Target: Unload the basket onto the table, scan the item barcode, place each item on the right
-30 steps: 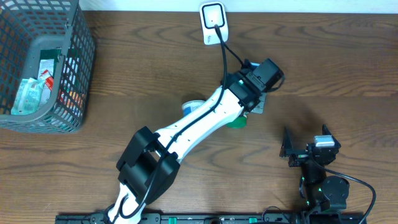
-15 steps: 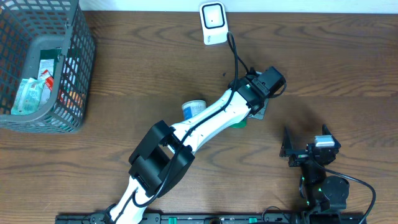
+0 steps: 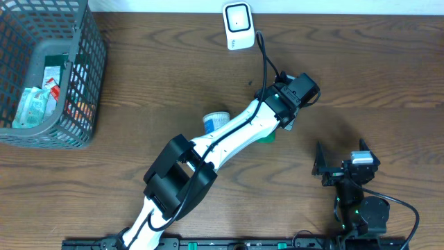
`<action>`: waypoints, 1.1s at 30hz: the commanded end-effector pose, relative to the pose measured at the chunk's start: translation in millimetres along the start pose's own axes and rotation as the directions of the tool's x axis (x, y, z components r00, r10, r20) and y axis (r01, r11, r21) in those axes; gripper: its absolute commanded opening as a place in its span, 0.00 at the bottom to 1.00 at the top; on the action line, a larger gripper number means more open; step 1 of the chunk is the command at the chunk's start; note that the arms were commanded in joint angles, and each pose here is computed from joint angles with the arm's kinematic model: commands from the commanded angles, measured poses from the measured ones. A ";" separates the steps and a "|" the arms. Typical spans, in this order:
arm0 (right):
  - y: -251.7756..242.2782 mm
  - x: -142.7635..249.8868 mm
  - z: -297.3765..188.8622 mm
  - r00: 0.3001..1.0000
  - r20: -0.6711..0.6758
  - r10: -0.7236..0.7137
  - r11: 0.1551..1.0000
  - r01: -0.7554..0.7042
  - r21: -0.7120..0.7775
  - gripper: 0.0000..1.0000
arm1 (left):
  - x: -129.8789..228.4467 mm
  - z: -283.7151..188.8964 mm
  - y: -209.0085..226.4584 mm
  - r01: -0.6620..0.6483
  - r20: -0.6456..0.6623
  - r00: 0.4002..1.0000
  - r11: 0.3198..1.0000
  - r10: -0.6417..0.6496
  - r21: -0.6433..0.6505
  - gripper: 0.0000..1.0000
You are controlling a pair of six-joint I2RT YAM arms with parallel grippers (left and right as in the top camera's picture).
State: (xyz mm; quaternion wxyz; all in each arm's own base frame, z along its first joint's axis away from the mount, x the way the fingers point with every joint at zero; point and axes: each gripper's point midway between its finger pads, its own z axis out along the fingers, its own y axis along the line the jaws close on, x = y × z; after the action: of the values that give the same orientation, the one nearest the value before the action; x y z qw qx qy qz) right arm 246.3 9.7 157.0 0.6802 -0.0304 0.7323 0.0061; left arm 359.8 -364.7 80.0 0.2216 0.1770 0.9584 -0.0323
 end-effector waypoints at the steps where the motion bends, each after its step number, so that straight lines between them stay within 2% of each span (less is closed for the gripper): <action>1: 1.2 0.0 -0.2 1.000 0.001 0.012 1.000 -0.012 -0.004 0.99 | 4.2 4.0 -0.3 -0.023 -0.017 1.000 1.000 0.024 0.007 0.24; 10: 1.2 0.1 -0.2 1.000 0.001 0.012 1.000 -0.012 -0.004 0.99 | -0.4 5.3 27.0 -0.022 0.013 1.000 0.992 0.024 -0.125 0.25; 15: 1.2 -0.1 -0.2 1.000 0.002 0.012 1.000 -0.012 -0.004 0.99 | 16.8 9.9 26.6 -0.037 -0.052 0.998 0.994 0.031 -0.105 0.25; 19: 1.2 0.0 -0.2 1.000 0.001 0.012 1.000 -0.012 -0.004 0.99 | 29.9 9.7 5.2 -0.028 -0.121 0.992 0.999 0.030 0.023 0.25; 21: 1.2 0.0 -0.2 1.000 0.001 0.012 1.000 -0.012 -0.004 0.99 | 30.9 9.5 2.2 -0.026 -0.126 0.992 0.999 0.030 0.039 0.25; 27: 1.2 0.0 -0.2 1.000 0.001 0.012 1.000 -0.012 -0.004 0.99 | 35.4 10.7 5.9 -0.030 -0.140 0.990 0.999 0.033 0.024 0.25; 33: 1.2 0.0 -0.2 1.000 0.001 0.012 1.000 -0.012 -0.004 0.99 | 51.3 20.2 26.4 -0.057 -0.165 0.985 0.996 0.044 -0.073 0.25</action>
State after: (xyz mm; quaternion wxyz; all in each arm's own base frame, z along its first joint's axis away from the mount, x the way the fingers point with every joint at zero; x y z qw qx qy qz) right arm 246.3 9.7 157.0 0.6802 -0.0304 0.7323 0.0061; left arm 347.0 -347.5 65.6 0.1840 0.1861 0.9651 -0.0132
